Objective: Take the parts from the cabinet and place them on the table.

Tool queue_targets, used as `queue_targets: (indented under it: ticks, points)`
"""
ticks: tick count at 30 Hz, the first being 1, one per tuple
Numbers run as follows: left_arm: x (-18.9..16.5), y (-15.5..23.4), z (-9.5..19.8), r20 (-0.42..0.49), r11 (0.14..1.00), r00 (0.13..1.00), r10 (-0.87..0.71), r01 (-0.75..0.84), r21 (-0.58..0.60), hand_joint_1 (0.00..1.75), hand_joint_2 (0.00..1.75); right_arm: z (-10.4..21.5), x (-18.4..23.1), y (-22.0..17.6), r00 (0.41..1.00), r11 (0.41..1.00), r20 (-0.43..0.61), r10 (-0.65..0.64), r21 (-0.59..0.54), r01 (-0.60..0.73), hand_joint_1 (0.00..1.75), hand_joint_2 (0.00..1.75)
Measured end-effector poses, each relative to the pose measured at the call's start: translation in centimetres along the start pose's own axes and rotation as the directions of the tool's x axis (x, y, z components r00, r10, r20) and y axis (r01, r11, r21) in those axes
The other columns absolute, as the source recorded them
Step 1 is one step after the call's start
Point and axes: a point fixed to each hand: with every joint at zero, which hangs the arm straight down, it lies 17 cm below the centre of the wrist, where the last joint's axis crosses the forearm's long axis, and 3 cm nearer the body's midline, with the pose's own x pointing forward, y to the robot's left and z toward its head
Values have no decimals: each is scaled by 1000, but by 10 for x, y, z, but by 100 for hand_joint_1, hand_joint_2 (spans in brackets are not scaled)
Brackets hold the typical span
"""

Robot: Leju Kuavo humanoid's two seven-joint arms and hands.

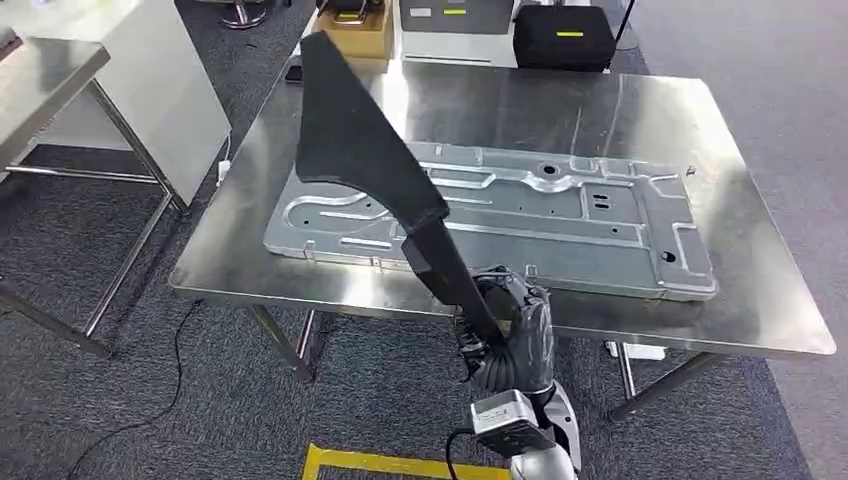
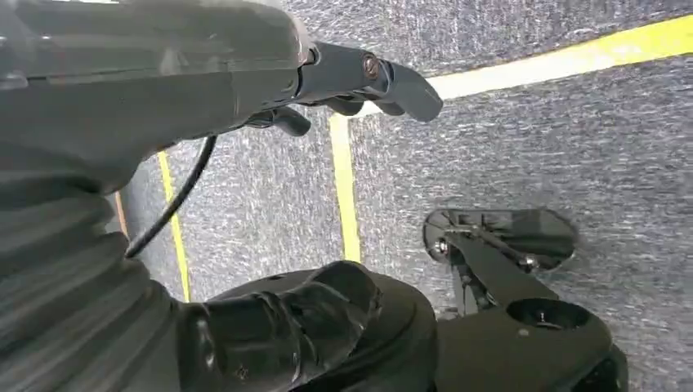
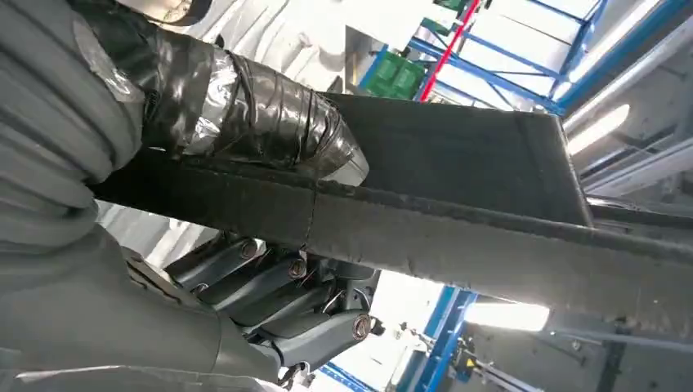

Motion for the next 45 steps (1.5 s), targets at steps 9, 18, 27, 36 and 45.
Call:
queue_targets:
  ticks: [9, 18, 27, 36, 45]
  points:
    - [5, 0, 0, 8, 1000, 1000, -8, 8, 0, 0, 175, -9, 3, -9, 996, 997, 35, 76, -31, -75, 169, 175]
    - [6, -2, 0, 6, 999, 999, -33, 33, -7, 0, 175, -11, 37, 4, 809, 851, 270, 522, -100, -516, 169, 175]
    - [8, -7, 1, 20, 998, 998, -62, 63, -20, 0, 175, -10, 43, 13, 572, 665, 403, 715, -140, -733, 169, 175]
    - [15, -11, 2, 43, 995, 995, -89, 91, -34, 0, 175, -15, 24, 13, 454, 536, 402, 795, -117, -836, 169, 175]
    - [22, -14, 2, 62, 993, 992, -108, 111, -43, 0, 175, -28, -16, 15, 404, 438, 306, 862, -48, -898, 169, 175]
